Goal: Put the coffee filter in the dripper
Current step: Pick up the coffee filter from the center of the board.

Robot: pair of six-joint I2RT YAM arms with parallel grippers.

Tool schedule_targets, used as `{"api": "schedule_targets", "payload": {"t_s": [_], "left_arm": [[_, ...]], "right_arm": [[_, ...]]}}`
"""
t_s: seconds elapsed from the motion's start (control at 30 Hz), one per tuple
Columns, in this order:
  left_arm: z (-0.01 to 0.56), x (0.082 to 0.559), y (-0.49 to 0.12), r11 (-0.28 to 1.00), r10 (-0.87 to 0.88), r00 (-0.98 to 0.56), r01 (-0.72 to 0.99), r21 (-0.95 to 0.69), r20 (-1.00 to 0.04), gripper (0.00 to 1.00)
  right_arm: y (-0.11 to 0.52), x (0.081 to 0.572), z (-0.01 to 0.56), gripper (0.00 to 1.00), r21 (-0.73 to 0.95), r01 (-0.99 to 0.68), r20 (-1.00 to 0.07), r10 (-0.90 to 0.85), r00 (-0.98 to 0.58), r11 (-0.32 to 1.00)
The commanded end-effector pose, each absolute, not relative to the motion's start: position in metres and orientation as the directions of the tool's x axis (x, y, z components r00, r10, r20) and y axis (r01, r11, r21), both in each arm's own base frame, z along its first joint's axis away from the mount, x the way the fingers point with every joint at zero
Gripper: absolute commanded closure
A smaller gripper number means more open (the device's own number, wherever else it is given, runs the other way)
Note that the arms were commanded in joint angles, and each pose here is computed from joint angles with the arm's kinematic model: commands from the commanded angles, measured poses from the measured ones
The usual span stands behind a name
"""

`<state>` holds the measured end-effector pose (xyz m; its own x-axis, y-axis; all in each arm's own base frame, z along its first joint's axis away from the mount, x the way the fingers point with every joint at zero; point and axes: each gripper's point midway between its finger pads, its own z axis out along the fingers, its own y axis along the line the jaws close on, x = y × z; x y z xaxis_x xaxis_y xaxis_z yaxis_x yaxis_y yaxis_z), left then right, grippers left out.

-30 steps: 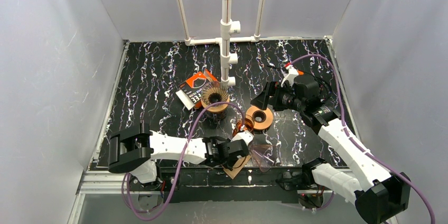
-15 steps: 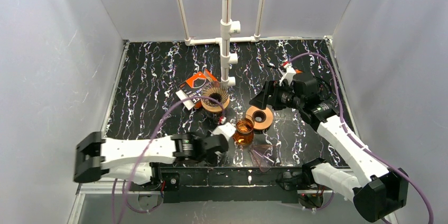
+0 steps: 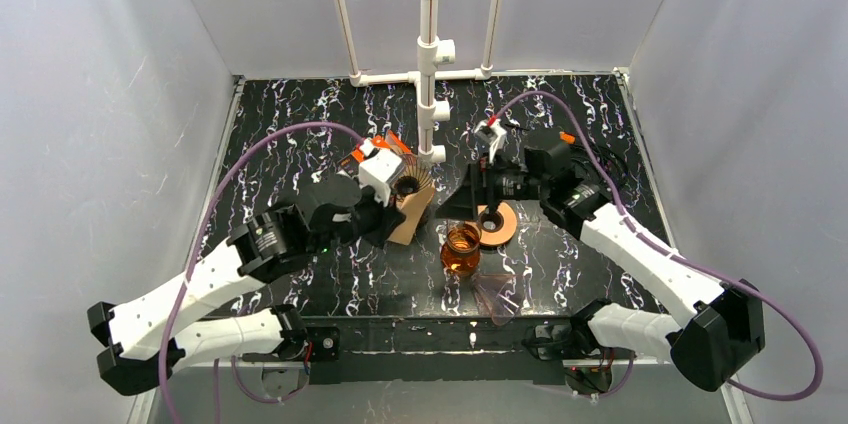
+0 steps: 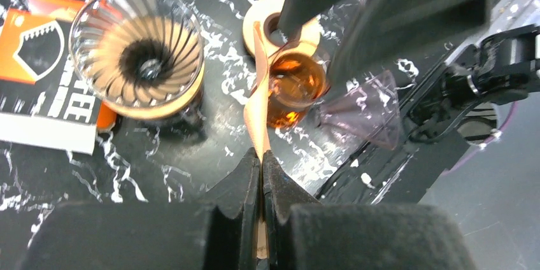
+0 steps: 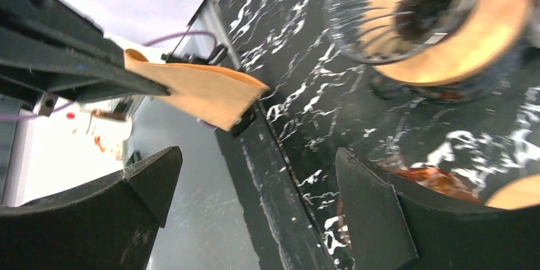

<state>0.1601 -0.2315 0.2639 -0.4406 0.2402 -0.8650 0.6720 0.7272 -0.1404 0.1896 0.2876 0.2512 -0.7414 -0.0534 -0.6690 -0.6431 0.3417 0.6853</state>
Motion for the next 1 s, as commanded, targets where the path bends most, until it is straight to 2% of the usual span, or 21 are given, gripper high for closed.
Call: {"api": "schedule_targets", "payload": {"t_s": [0.0,0.1,0.23,0.4,0.6,0.77,0.83,0.97], "left_arm": [[0.292,0.165,-0.254,0.647,0.247,-0.389,0.748,-0.148,-0.888,1.00],[0.310,0.168,-0.261,0.622,0.203,-0.374,0.763,-0.176,-0.905,1.00],[0.327,0.164,-0.269,0.573,0.147,-0.376,0.786,-0.231,-0.915,1.00],[0.337,0.162,-0.266,0.565,0.095,-0.378,0.782,-0.263,-0.921,1.00],[0.348,0.160,-0.266,0.549,0.024,-0.386,0.776,-0.310,-0.922,1.00],[0.353,0.164,-0.262,0.565,-0.017,-0.386,0.758,-0.327,-0.922,1.00],[0.355,0.164,-0.261,0.564,-0.024,-0.389,0.755,-0.334,-0.921,1.00],[0.354,0.166,-0.261,0.567,-0.043,-0.396,0.746,-0.349,-0.917,0.98]], "right_arm": [[0.310,0.175,0.282,0.00,0.654,-0.725,-0.732,-0.065,-0.679,0.214],[0.310,0.179,0.281,0.00,0.649,-0.724,-0.737,-0.043,-0.674,0.234],[0.314,0.183,0.297,0.00,0.630,-0.751,-0.766,0.000,-0.643,0.199],[0.314,0.192,0.320,0.00,0.613,-0.765,-0.788,0.086,-0.609,0.199],[0.317,0.194,0.349,0.12,0.638,-0.759,-0.766,0.209,-0.608,0.131],[0.313,0.192,0.366,0.28,0.649,-0.755,-0.744,0.287,-0.604,0.095],[0.310,0.191,0.372,0.40,0.645,-0.758,-0.742,0.313,-0.593,0.092],[0.307,0.190,0.379,0.72,0.640,-0.763,-0.741,0.332,-0.583,0.090]]}}
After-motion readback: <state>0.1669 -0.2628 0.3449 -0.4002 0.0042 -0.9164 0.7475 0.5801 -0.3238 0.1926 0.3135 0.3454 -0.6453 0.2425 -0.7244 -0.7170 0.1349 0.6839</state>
